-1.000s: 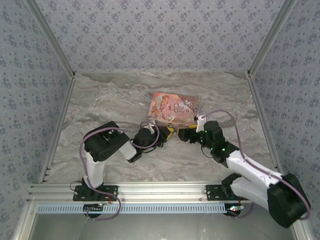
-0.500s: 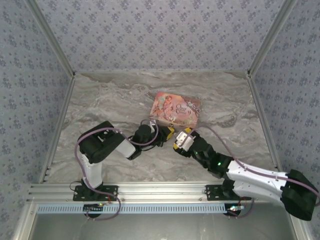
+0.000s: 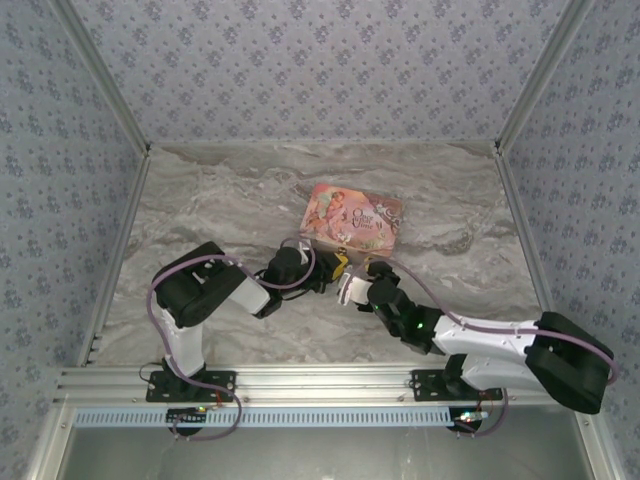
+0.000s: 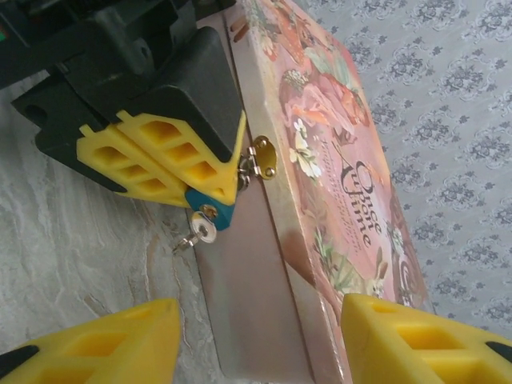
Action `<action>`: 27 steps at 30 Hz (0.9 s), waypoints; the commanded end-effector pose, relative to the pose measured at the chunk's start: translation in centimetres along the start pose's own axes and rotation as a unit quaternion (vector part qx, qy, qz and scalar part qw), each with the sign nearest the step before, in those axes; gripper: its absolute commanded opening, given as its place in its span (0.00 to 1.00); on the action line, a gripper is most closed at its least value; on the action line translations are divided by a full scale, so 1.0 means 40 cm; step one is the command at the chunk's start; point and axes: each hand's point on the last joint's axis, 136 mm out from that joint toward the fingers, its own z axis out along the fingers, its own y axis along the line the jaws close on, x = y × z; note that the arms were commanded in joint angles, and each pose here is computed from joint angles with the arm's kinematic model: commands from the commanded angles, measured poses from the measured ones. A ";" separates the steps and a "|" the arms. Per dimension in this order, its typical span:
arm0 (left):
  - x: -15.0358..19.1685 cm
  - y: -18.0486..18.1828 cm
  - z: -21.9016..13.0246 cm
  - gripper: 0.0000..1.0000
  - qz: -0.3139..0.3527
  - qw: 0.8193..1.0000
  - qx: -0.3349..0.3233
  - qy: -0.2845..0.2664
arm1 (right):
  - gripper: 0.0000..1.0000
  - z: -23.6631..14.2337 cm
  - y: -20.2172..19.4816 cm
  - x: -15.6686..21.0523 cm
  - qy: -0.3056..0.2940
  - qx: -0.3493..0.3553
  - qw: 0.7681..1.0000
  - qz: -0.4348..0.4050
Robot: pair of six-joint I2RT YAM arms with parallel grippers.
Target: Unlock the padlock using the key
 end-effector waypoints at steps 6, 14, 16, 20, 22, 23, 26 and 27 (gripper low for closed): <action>0.027 -0.065 0.003 0.00 0.004 0.999 0.027 0.024 | 0.51 0.058 0.000 -0.034 -0.012 0.003 1.000 0.000; 0.033 -0.062 0.008 0.00 0.000 0.999 0.028 0.028 | 0.44 0.089 -0.006 -0.032 -0.011 0.001 1.000 0.009; 0.035 -0.062 0.010 0.00 -0.001 0.999 0.028 0.029 | 0.42 0.093 -0.003 -0.029 -0.009 -0.001 1.000 0.009; 0.038 -0.060 0.014 0.00 -0.004 0.999 0.030 0.031 | 0.39 0.100 -0.009 -0.029 -0.010 0.004 1.000 0.014; 0.038 -0.060 0.015 0.00 -0.006 0.999 0.031 0.031 | 0.36 0.104 -0.013 -0.031 -0.010 0.004 1.000 0.016; 0.040 -0.059 0.016 0.00 -0.006 0.999 0.031 0.032 | 0.35 0.106 -0.011 -0.030 -0.009 0.002 1.000 0.016; 0.040 -0.058 0.016 0.00 -0.007 0.999 0.031 0.032 | 0.30 0.112 -0.013 -0.031 -0.007 0.003 1.000 0.016; 0.042 -0.057 0.015 0.00 -0.006 0.999 0.031 0.033 | 0.29 0.114 -0.012 -0.029 -0.005 0.003 1.000 0.016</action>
